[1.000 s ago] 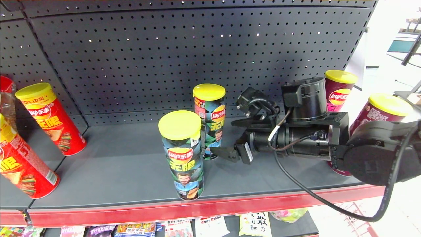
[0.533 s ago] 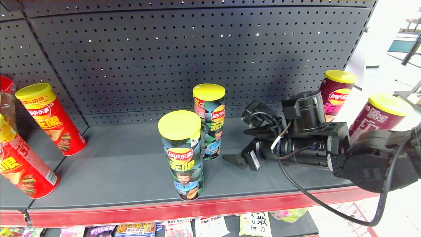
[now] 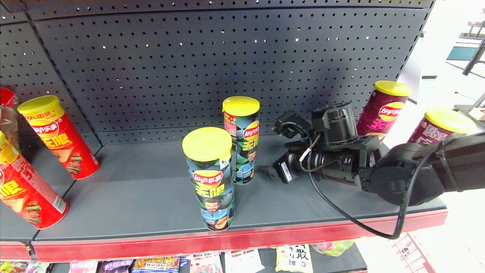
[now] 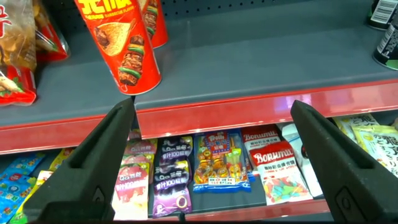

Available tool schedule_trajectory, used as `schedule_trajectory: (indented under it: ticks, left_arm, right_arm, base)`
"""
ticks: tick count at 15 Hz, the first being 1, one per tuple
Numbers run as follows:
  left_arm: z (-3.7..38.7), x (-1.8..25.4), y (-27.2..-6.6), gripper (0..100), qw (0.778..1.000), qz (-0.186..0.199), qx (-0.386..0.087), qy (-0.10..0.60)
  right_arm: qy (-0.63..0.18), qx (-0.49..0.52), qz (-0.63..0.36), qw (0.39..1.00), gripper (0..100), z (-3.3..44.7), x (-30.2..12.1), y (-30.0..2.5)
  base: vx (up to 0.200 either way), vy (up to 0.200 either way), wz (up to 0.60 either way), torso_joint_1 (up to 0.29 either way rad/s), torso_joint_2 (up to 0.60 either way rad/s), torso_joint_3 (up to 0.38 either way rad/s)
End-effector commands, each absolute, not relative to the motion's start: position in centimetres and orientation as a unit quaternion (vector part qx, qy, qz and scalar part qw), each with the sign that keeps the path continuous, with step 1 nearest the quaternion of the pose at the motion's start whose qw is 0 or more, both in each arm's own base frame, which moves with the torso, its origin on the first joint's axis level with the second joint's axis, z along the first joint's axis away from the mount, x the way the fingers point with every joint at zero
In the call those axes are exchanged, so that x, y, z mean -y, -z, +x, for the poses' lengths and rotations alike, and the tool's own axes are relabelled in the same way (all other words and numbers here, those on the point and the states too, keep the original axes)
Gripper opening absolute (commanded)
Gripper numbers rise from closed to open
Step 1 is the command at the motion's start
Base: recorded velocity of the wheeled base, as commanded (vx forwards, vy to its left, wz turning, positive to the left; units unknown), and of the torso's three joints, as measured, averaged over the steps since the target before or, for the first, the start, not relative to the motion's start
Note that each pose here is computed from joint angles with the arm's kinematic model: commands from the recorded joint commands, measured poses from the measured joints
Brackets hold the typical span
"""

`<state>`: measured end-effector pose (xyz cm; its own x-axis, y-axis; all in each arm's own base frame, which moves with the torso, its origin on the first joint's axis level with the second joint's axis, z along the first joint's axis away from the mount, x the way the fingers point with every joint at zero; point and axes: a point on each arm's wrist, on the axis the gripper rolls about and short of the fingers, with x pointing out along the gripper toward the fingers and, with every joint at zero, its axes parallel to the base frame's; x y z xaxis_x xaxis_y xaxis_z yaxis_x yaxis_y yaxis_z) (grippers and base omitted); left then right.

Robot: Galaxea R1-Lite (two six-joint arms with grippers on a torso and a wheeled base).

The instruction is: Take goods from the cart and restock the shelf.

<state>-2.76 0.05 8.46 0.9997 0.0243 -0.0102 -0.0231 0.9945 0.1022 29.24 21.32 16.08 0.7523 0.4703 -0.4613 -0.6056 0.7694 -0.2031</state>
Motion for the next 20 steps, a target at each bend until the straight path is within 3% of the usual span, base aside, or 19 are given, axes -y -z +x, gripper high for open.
schedule_trajectory:
  ticks: [1, 20]
  left_arm:
    - [-2.8, -0.1, -8.5, 100, 0.999, 0.051, -0.006, -0.012]
    - [-2.8, -0.1, -8.5, 100, 0.998, 0.065, -0.006, -0.012]
  right_arm:
    - [-0.289, -0.198, -0.171, 0.921, 100, 29.9, -21.8, -15.8]
    - [-0.303, -0.181, -0.167, 0.921, 100, 30.9, -23.8, -16.0]
  base:
    - [0.000, 0.000, 0.00, 0.000, 0.00, 0.000]
    - [0.000, 0.000, 0.00, 0.000, 0.00, 0.000]
